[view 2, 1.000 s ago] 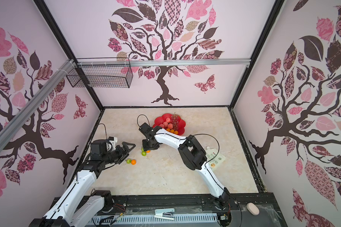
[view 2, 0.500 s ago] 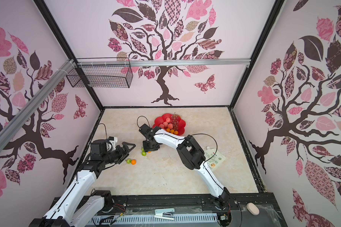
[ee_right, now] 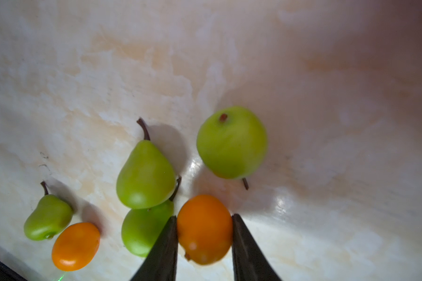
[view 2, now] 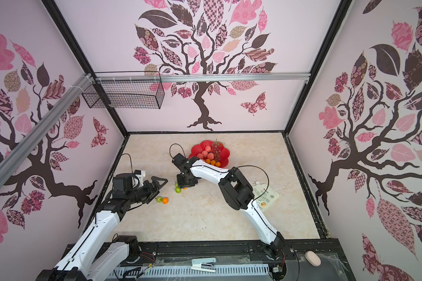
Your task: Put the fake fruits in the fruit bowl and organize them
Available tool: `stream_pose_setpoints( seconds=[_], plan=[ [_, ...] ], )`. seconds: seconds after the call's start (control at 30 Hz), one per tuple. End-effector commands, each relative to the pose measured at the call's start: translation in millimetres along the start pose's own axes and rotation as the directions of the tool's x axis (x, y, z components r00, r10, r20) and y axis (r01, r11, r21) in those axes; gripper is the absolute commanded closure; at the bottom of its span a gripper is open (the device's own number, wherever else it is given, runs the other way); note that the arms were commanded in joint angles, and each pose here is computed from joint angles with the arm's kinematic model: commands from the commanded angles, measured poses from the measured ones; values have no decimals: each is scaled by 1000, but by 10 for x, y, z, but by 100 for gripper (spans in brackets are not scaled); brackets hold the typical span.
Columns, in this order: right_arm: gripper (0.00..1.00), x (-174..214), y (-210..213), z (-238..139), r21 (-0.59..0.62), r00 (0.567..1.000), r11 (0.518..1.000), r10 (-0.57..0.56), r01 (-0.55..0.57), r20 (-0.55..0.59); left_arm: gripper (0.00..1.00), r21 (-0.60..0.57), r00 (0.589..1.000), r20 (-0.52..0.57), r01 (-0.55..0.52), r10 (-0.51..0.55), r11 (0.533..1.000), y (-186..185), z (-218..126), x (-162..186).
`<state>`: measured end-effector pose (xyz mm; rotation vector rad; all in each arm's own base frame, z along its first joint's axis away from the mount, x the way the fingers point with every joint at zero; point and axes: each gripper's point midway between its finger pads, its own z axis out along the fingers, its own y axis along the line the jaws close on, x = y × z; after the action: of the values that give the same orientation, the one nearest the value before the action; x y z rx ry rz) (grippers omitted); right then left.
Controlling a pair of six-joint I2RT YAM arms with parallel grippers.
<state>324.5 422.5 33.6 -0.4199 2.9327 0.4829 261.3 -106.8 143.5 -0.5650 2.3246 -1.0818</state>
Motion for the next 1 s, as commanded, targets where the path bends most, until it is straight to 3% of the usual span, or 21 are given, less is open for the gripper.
stream_pose_setpoints(
  seconds=[0.0,0.27,0.63,0.97],
  plan=[
    [66,12,7,41,15,1000,1000,-10,10,-15,2,-28,1000,8,-2,2,1000,96,17,3],
    [66,-93,98,-311,-4,998,1000,-29,30,48,2,-16,998,61,-32,33,999,16,-26,-82],
    [67,-149,86,-813,-53,994,998,-12,18,107,2,-2,969,150,-200,198,980,-293,-26,-92],
    [67,-273,-414,-1189,-51,984,997,72,-65,164,3,12,967,116,-231,228,973,-442,170,-176]
  ],
)
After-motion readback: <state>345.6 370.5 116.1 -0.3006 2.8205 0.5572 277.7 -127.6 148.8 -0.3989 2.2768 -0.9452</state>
